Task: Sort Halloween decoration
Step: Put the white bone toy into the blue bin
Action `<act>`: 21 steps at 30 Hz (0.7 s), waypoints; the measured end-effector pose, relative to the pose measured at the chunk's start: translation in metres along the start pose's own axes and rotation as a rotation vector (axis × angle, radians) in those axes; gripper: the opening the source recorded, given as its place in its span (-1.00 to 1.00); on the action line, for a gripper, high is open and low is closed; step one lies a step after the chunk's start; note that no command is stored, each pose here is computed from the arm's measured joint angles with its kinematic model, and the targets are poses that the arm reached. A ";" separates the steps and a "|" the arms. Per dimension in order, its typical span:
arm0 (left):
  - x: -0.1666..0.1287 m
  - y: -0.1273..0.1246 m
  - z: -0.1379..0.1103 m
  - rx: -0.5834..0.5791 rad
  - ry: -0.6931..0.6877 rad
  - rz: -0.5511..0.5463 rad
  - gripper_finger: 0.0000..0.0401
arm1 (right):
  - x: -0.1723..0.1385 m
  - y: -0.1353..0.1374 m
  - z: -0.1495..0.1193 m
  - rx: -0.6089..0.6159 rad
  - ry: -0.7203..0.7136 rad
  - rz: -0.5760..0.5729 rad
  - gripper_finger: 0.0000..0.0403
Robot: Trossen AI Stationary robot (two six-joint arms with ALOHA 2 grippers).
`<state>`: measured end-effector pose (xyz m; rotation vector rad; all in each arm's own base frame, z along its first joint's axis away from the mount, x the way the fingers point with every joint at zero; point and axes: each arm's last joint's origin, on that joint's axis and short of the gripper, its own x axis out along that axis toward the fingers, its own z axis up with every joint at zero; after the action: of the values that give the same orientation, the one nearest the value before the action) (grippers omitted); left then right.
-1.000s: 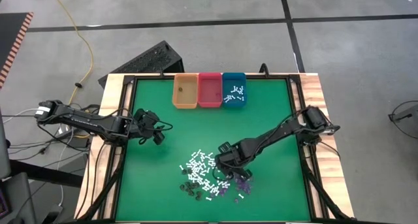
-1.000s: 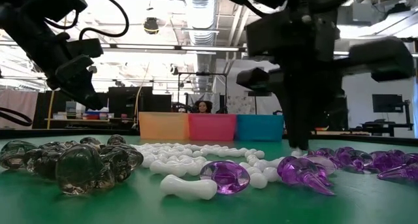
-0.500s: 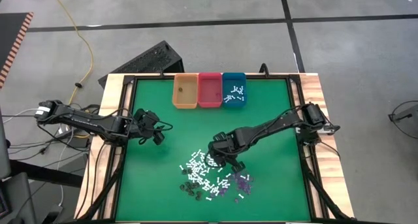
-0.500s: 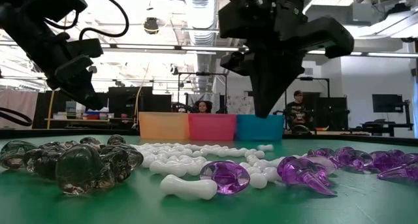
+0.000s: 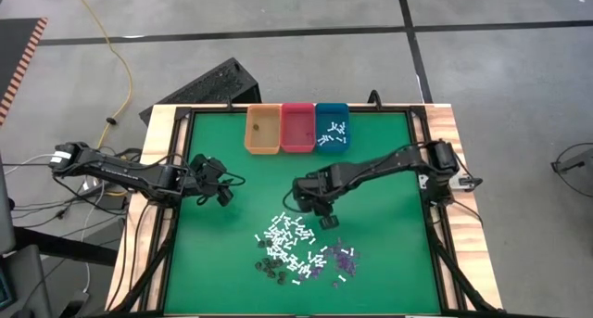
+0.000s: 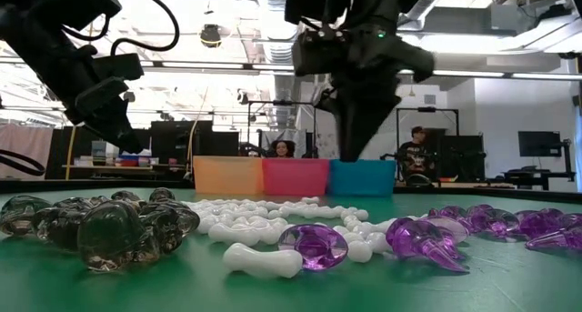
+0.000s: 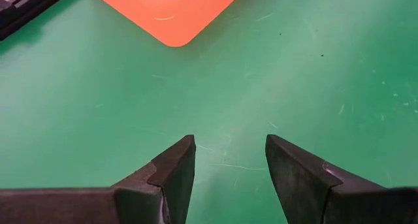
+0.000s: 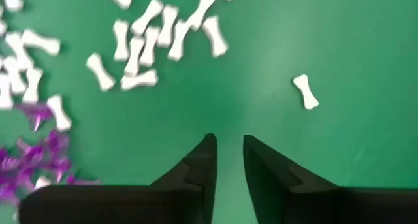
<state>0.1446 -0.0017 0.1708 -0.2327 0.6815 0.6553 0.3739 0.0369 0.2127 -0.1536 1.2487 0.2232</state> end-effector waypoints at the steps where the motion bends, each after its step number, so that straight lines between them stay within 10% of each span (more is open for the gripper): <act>1: 0.000 0.000 0.000 0.000 0.000 0.000 -0.11 | 0.000 -0.002 0.001 -0.002 -0.016 -0.005 -0.39; 9: 0.000 0.000 0.001 -0.010 -0.005 -0.002 -0.11 | 0.004 -0.016 0.015 -0.069 -0.154 -0.072 -0.03; 21: 0.000 -0.001 0.001 -0.009 0.000 -0.014 -0.11 | 0.028 -0.057 0.027 -0.071 -0.305 -0.162 -0.03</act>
<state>0.1454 -0.0022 0.1712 -0.2454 0.6760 0.6448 0.4219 -0.0099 0.1944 -0.2707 0.9204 0.1441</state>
